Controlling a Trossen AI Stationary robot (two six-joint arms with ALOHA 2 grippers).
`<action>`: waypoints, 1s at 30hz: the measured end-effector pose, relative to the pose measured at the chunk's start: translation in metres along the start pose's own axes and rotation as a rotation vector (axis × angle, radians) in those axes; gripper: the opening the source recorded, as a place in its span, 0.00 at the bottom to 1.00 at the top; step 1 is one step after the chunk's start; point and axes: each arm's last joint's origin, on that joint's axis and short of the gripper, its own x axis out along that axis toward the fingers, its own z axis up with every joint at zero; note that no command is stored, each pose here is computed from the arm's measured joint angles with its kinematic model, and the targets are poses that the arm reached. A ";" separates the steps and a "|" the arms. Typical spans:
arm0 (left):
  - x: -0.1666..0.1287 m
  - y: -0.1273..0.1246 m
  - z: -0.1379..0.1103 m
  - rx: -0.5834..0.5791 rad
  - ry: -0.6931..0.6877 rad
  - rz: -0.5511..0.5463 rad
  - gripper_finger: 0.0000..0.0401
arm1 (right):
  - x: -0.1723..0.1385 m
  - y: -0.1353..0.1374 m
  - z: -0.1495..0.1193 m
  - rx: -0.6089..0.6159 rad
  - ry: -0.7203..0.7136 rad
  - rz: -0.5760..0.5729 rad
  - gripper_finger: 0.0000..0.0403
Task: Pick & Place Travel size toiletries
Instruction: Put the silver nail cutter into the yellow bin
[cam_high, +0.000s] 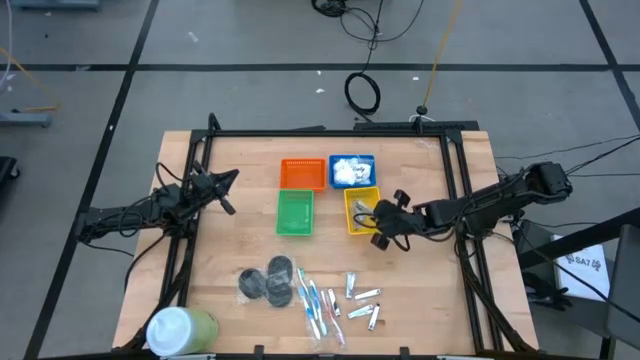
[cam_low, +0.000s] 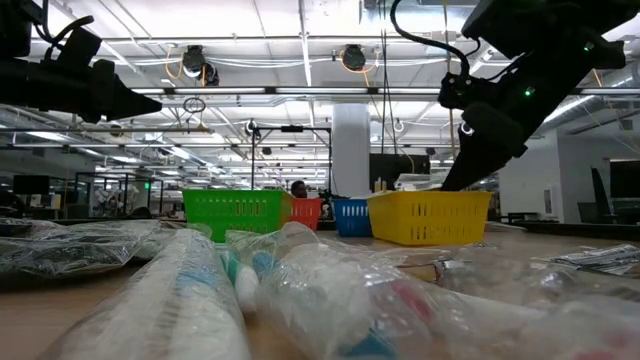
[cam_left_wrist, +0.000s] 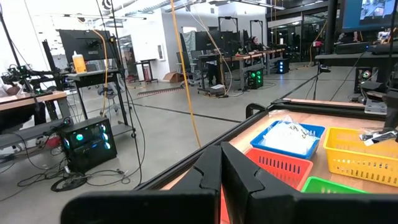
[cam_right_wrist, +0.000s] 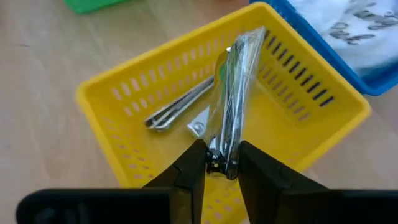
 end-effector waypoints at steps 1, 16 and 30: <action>0.000 0.000 0.000 0.000 0.000 0.000 0.00 | 0.000 0.001 0.000 -0.002 -0.001 0.013 0.18; 0.000 0.000 0.000 0.000 0.000 0.000 0.00 | -0.004 0.012 0.011 -0.017 -0.096 0.162 0.42; 0.000 0.000 0.000 0.000 0.000 0.000 0.00 | -0.083 0.102 0.026 -0.299 -0.336 0.769 0.42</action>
